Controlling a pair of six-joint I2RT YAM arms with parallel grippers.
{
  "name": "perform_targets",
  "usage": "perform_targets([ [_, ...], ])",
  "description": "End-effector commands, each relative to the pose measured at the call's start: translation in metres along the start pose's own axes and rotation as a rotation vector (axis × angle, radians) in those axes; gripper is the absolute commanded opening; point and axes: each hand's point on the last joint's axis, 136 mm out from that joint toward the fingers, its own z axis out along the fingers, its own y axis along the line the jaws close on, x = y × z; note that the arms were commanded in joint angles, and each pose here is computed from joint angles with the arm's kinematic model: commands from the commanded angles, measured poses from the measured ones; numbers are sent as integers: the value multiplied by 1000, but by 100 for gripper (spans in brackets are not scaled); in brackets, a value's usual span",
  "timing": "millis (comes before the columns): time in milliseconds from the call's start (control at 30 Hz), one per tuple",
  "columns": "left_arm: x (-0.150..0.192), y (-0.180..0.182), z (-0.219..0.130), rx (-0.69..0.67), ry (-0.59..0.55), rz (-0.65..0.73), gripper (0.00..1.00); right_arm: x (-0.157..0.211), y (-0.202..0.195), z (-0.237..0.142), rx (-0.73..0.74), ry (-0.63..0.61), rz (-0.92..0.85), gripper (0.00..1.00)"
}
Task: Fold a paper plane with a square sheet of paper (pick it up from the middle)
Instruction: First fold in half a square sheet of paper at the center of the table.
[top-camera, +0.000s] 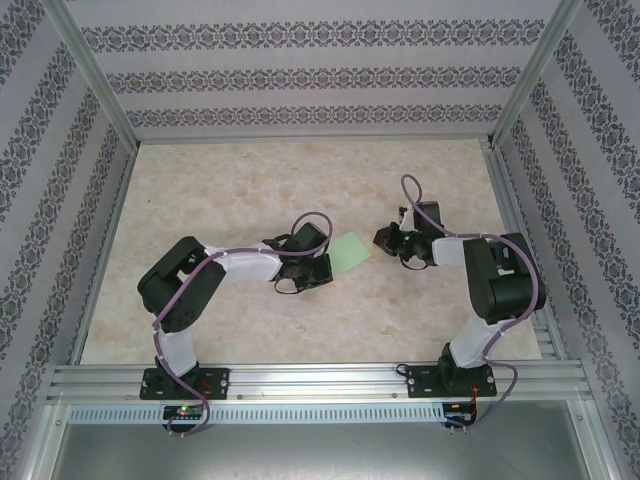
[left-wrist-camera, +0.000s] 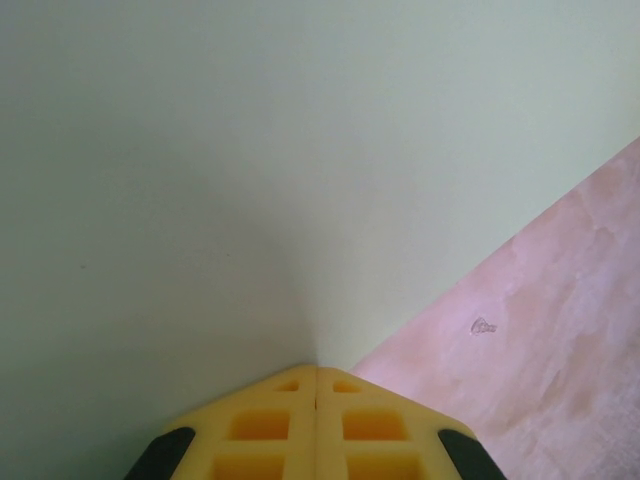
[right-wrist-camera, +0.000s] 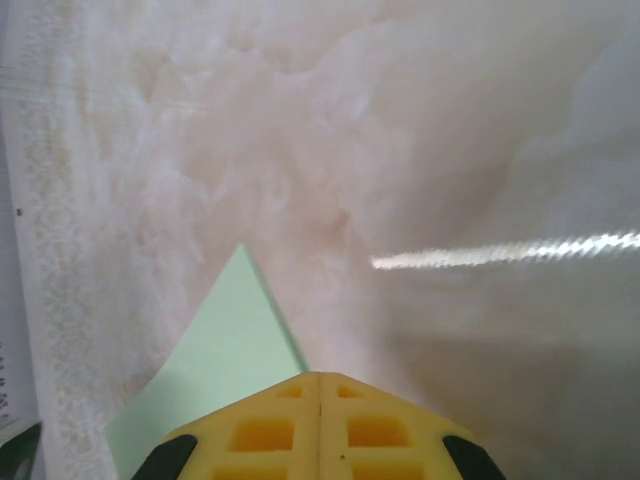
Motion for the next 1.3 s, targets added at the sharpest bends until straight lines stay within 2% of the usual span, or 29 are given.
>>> perform_targets([
  [0,13,16,8,-78,60,34,0,12,26,-2,-50,-14,-62,0],
  [200,2,-12,1,2,32,118,0,59,33,23,-34,91,-58,0],
  [367,-8,-41,-9,102,-7,188,0,71,28,37,-24,135,-47,0],
  [500,-15,-50,-9,147,-25,196,0,74,19,39,16,144,-38,0],
  [700,-17,-38,5,152,-18,166,0,79,8,40,61,168,-21,0],
  [867,-12,-16,12,100,-7,150,0,84,1,41,84,185,-8,0],
  [1267,12,36,5,-5,21,126,0,91,-21,39,187,215,6,0],
])
